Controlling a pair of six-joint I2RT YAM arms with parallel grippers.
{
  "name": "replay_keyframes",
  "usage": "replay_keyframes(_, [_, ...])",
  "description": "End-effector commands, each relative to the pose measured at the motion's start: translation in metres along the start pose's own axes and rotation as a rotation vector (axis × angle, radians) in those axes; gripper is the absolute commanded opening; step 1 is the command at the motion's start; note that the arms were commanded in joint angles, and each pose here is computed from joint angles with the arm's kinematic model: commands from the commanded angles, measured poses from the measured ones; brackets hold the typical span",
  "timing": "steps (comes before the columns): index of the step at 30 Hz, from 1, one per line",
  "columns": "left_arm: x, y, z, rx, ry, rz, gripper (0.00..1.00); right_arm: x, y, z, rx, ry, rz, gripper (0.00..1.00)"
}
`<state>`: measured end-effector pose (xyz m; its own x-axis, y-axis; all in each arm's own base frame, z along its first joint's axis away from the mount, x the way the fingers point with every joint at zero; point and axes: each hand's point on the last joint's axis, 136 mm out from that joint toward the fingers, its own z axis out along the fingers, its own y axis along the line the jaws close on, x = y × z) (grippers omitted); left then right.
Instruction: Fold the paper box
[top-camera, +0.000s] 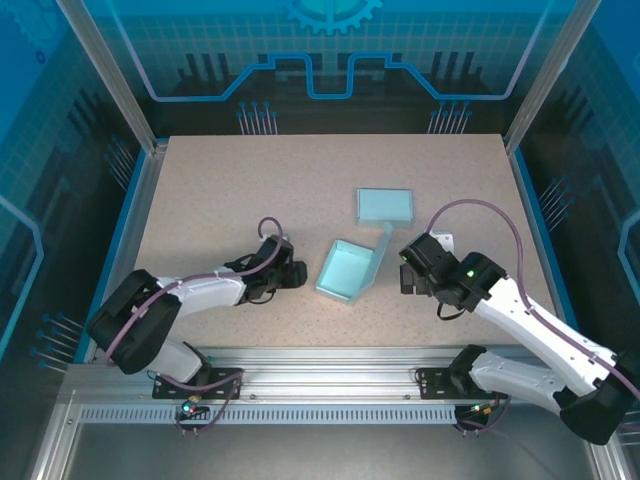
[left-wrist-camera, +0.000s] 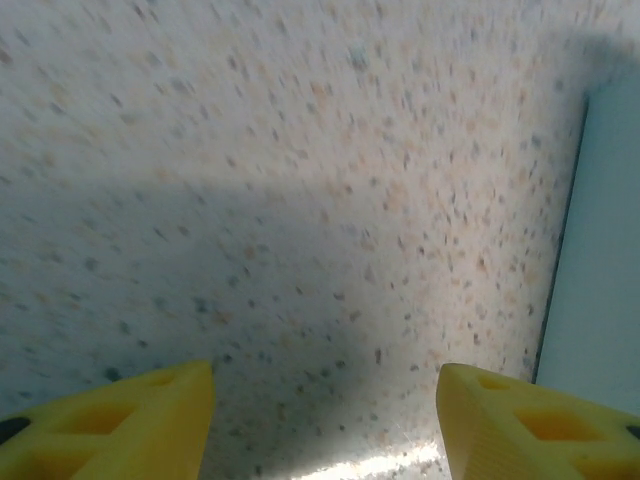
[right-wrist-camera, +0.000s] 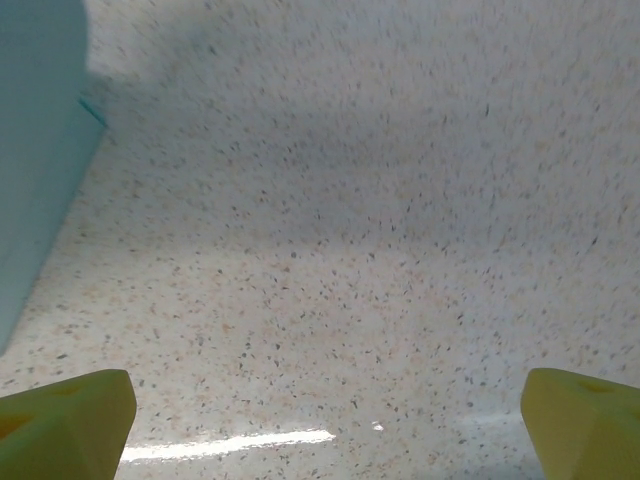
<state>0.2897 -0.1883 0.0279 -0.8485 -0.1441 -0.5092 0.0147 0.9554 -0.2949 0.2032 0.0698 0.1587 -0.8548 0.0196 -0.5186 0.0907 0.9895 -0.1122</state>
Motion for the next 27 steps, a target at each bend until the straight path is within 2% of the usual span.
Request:
replay_keyframes(1, [0.022,-0.004,0.010,0.008,0.046,-0.018,0.59,0.000,0.015,0.020,-0.070,0.009,0.057,1.00])
replay_keyframes(11, [0.055,-0.045,0.014,0.108,0.079,0.040,0.55,-0.021,0.047,0.094,-0.196,0.019,0.079,1.00])
replay_keyframes(17, [0.068,-0.082,0.010,0.220,0.071,0.102,0.56,-0.048,0.061,0.125,-0.279,0.037,0.074,0.99])
replay_keyframes(24, [0.084,-0.132,0.003,0.419,0.070,0.176,0.57,-0.084,0.064,0.143,-0.262,0.056,0.035,0.99])
replay_keyframes(27, [0.078,-0.130,-0.003,0.404,0.040,0.217,0.57,-0.092,0.045,0.146,-0.184,0.072,0.042,1.00])
